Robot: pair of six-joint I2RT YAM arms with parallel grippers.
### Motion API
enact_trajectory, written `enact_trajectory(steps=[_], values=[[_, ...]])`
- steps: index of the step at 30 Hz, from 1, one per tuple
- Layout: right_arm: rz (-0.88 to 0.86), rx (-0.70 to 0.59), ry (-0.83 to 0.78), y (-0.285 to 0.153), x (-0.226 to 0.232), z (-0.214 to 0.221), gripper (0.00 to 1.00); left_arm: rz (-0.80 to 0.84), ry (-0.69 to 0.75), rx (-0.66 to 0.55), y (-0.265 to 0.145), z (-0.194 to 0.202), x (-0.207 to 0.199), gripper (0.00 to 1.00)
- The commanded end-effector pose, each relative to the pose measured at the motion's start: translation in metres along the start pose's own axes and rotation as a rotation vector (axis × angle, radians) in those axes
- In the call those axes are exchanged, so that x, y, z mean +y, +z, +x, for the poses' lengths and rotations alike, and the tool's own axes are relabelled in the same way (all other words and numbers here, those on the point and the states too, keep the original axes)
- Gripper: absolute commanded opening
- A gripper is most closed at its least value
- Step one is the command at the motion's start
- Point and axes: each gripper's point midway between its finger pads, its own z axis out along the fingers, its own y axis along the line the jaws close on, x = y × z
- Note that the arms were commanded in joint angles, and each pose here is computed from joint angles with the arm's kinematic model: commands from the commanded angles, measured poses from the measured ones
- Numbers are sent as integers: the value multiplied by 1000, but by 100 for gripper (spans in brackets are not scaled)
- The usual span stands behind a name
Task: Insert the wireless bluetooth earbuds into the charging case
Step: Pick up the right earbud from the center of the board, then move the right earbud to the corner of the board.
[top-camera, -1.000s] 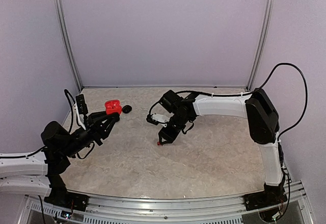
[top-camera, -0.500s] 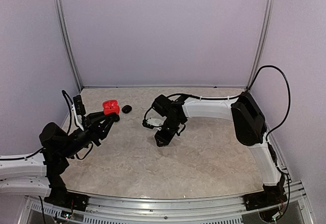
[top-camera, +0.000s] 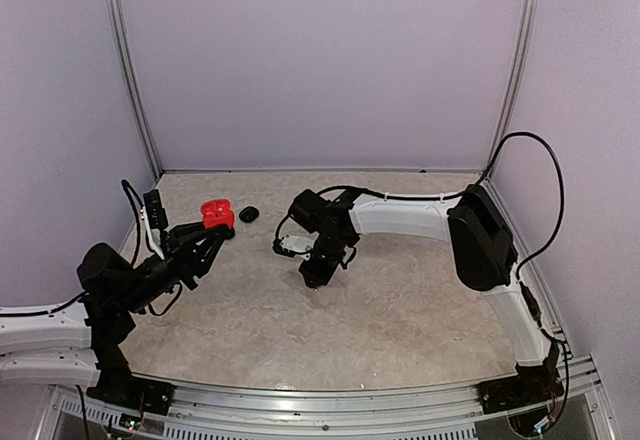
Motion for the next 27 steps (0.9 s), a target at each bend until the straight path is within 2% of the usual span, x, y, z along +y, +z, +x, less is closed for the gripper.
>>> enact_trajectory(steps=[1, 16, 21, 27], values=[[-51, 104, -18, -4, 30, 39, 16, -3, 13, -25, -2, -5, 1, 0], [-226, 243, -201, -37, 161, 150, 14, 12, 13, -27, -3, -6, -2, 0], [-183, 289, -217, -38, 159, 163, 19, 14, 13, -24, -2, -5, -2, 0], [-103, 339, -153, -46, 147, 165, 34, 15, 17, -23, -2, -6, -2, 0]])
